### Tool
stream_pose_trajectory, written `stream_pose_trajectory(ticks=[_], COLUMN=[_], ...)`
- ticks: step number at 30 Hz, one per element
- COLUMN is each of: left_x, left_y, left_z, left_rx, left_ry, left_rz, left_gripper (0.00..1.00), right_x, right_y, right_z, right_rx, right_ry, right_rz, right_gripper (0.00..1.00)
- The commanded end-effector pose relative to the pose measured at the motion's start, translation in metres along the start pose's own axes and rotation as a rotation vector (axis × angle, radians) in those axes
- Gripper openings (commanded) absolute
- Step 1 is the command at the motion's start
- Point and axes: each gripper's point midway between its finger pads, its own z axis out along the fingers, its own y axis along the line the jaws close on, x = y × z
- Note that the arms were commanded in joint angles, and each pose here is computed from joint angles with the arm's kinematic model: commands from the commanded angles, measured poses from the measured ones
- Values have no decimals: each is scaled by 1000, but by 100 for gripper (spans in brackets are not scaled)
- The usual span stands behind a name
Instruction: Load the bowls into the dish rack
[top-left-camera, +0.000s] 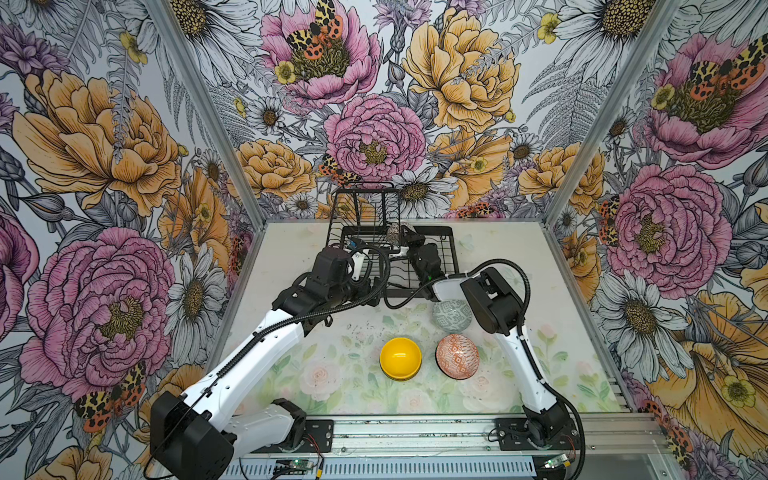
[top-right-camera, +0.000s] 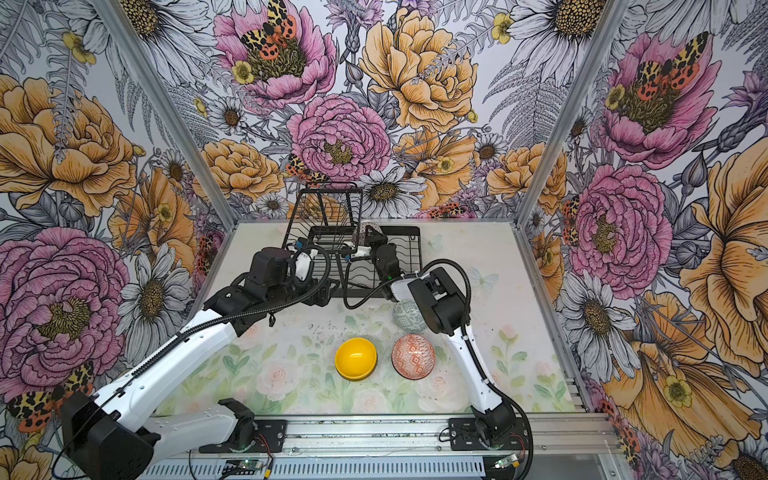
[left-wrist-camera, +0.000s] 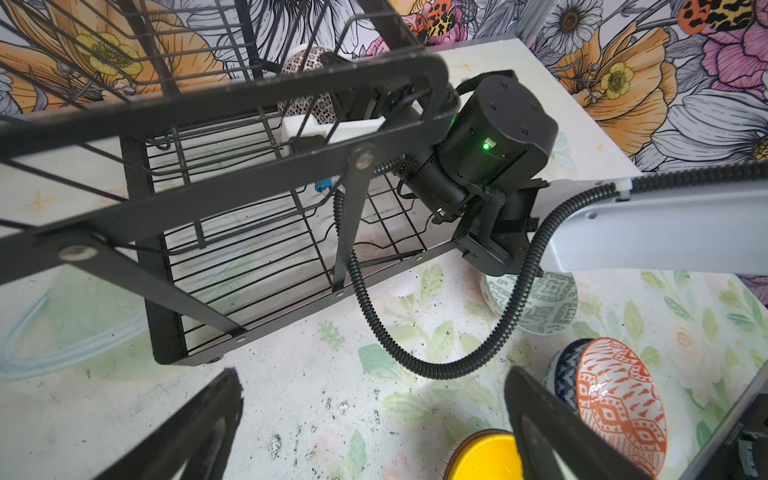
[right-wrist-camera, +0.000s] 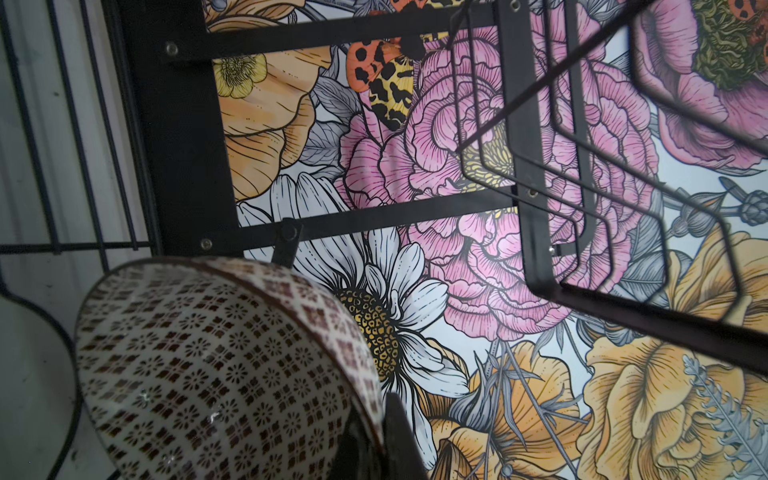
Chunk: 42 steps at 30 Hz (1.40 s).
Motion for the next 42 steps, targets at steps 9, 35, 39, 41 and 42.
stream_pose_trajectory(ticks=[9, 35, 39, 41, 42], left_x=[-3, -2, -2, -2, -2], left_y=[-1, 1, 1, 1, 1], left_z=[-2, -1, -2, -2, -3], left_rx=[16, 21, 22, 22, 23], left_ry=[-21, -21, -25, -26, -26], left_rz=[-9, -11, -11, -12, -11], left_gripper=[99, 99, 99, 99, 99], right_x=[-5, -19, -20, -21, -20], right_y=[64, 62, 55, 53, 52], right_z=[-7, -26, -24, -24, -24], right_rx=[-107, -229, -217, -214, -212], right_ry=[32, -89, -90, -92, -92], right_rz=[-18, -55, -55, -56, -56], right_gripper=[0, 0, 0, 0, 0])
